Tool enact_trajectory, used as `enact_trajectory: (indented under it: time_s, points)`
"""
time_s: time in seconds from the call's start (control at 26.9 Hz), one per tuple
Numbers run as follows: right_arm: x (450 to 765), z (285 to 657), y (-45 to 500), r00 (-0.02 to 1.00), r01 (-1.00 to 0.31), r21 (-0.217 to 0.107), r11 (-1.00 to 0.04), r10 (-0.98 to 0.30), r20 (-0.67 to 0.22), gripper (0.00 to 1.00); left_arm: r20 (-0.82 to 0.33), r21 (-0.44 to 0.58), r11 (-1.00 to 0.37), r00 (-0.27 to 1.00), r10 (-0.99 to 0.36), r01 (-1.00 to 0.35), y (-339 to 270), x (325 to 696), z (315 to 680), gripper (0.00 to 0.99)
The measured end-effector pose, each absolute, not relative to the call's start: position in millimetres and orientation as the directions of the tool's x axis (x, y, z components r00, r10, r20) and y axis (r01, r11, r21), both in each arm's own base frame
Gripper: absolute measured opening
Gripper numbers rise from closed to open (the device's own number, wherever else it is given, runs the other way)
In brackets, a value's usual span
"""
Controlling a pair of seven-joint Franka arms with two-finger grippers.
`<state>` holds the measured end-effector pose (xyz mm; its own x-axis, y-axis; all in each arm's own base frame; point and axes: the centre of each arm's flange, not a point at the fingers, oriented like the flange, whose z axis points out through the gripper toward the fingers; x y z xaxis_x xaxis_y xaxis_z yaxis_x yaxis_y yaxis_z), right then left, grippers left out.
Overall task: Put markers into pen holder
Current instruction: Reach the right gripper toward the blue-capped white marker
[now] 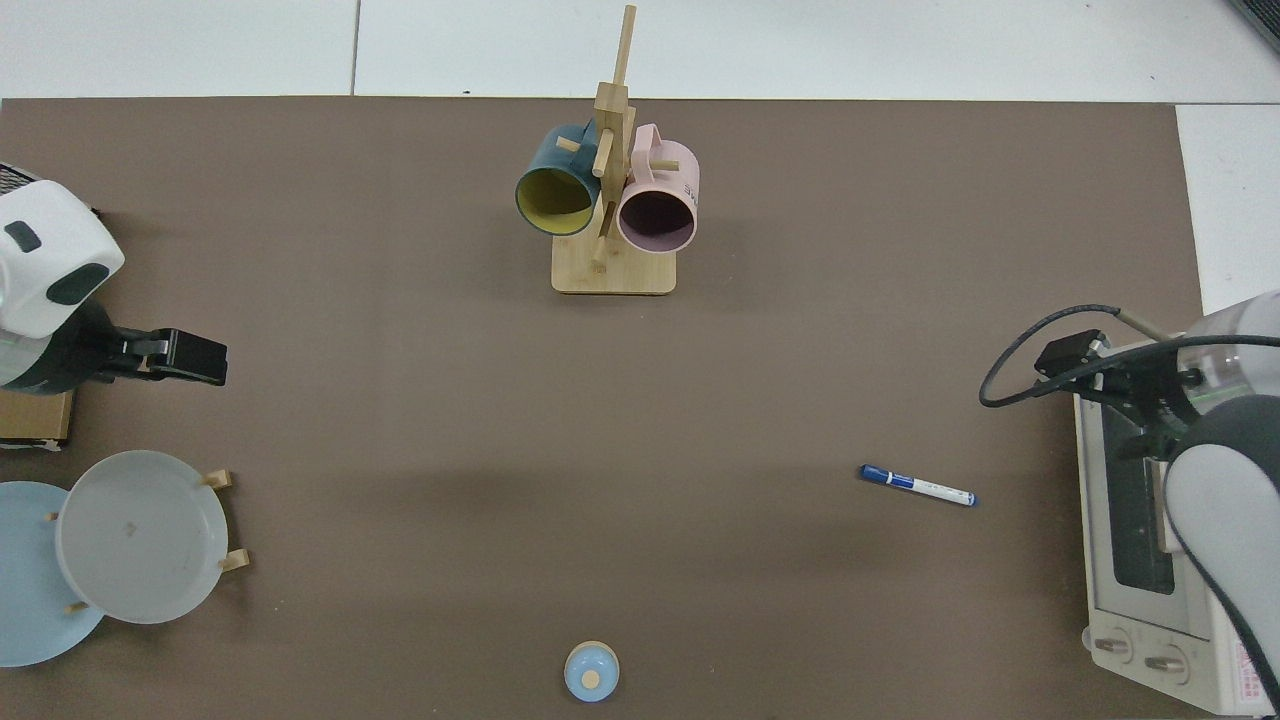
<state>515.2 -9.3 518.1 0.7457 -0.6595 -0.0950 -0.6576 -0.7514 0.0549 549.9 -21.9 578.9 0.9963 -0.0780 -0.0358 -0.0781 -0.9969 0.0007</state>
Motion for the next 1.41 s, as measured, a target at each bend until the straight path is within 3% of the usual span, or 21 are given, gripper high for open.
enact_trajectory:
  time_s: [0.26, 0.63, 0.86, 1.08, 1.41]
  points:
    - [498.3, 451.3, 6.2, 0.448, -0.879, 0.138, -0.457, -0.889, -0.090, 1.00, -0.038, 0.001, -0.997, 0.996, -0.083, -0.083, -22.3, 550.4, 577.6, 0.991]
    - [476.0, 387.0, 4.7, 0.064, -0.981, 0.181, -0.070, -0.997, -0.040, 1.00, -0.061, 0.022, -0.996, 0.995, -0.083, -0.082, -25.1, 547.6, 575.8, 0.991]
    - [455.5, 342.8, 5.2, -0.073, -0.984, 0.163, 0.067, -0.997, -0.029, 1.00, -0.076, 0.031, -0.995, 0.992, -0.096, -0.094, -33.3, 544.9, 575.1, 0.991]
    - [438.9, 320.6, 5.2, -0.135, -0.978, 0.168, 0.128, -0.990, -0.033, 1.00, -0.089, 0.033, -0.994, 0.991, -0.104, -0.102, -36.3, 543.1, 569.0, 0.991]
    - [436.0, 304.0, -0.6, -0.152, -0.984, 0.104, 0.147, -0.988, -0.038, 1.00, -0.094, 0.033, -0.992, 0.988, -0.121, -0.118, -44.7, 542.5, 560.2, 0.991]
